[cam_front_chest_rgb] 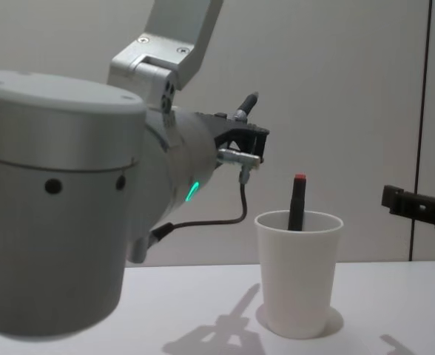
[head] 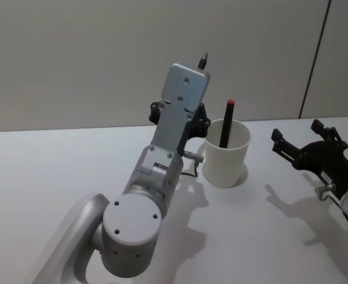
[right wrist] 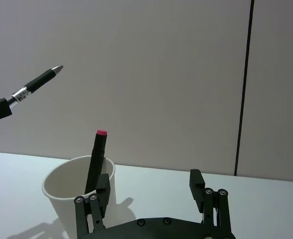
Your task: Place the pen into the pen holder.
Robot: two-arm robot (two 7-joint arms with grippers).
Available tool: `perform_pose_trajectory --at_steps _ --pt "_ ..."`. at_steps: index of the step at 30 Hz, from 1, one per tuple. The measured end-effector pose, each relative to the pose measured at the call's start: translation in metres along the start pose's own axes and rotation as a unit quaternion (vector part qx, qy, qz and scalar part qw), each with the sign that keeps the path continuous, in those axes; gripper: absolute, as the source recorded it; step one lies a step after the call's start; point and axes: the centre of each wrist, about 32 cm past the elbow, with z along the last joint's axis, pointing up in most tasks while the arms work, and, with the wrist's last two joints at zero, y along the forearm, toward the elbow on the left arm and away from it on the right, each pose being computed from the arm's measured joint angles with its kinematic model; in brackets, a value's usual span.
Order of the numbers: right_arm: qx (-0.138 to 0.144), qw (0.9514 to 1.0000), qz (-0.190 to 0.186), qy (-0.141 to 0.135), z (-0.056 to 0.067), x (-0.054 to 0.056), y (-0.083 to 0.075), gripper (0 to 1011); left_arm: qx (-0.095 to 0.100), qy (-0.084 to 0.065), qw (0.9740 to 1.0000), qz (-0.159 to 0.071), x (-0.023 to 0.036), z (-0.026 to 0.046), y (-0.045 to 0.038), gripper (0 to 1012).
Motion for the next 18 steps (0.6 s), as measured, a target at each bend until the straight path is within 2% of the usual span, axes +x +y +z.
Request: perform_pose_trajectory --at_steps 4,10,13,14,15,16,17,18 --pt "-0.009 0.9996 0.007 0.026 0.004 0.001 0.001 1001 0.0 0.0 1.0 -0.001 -0.0003 -0.0002 0.0001 154" --pt "-0.031 0.9961 0.026 0.078 0.011 0.004 0.003 1001 0.0 0.0 1.0 -0.002 -0.0007 -0.0005 0.0002 154" --pt "-0.042 0.993 0.037 0.104 0.015 0.005 0.005 1001 0.0 0.0 1.0 -0.002 -0.0009 -0.0005 0.0002 154" --pt "-0.05 0.9905 0.044 0.12 0.017 0.006 0.006 1001 0.0 0.0 1.0 -0.002 -0.001 -0.0005 0.0003 154" --pt "-0.05 0.9905 0.044 0.12 0.017 0.006 0.006 1001 0.0 0.0 1.0 -0.002 -0.001 -0.0005 0.0003 154" --pt "-0.058 0.9876 0.051 0.137 0.019 0.007 0.007 1001 0.0 0.0 1.0 -0.002 -0.0011 -0.0006 0.0003 155" --pt "-0.059 0.9868 0.053 0.141 0.02 0.007 0.007 1001 0.0 0.0 1.0 -0.002 -0.0011 -0.0006 0.0003 154" --pt "-0.068 0.9833 0.061 0.157 0.022 0.008 0.008 1001 0.0 0.0 1.0 -0.003 -0.0011 -0.0006 0.0003 154"
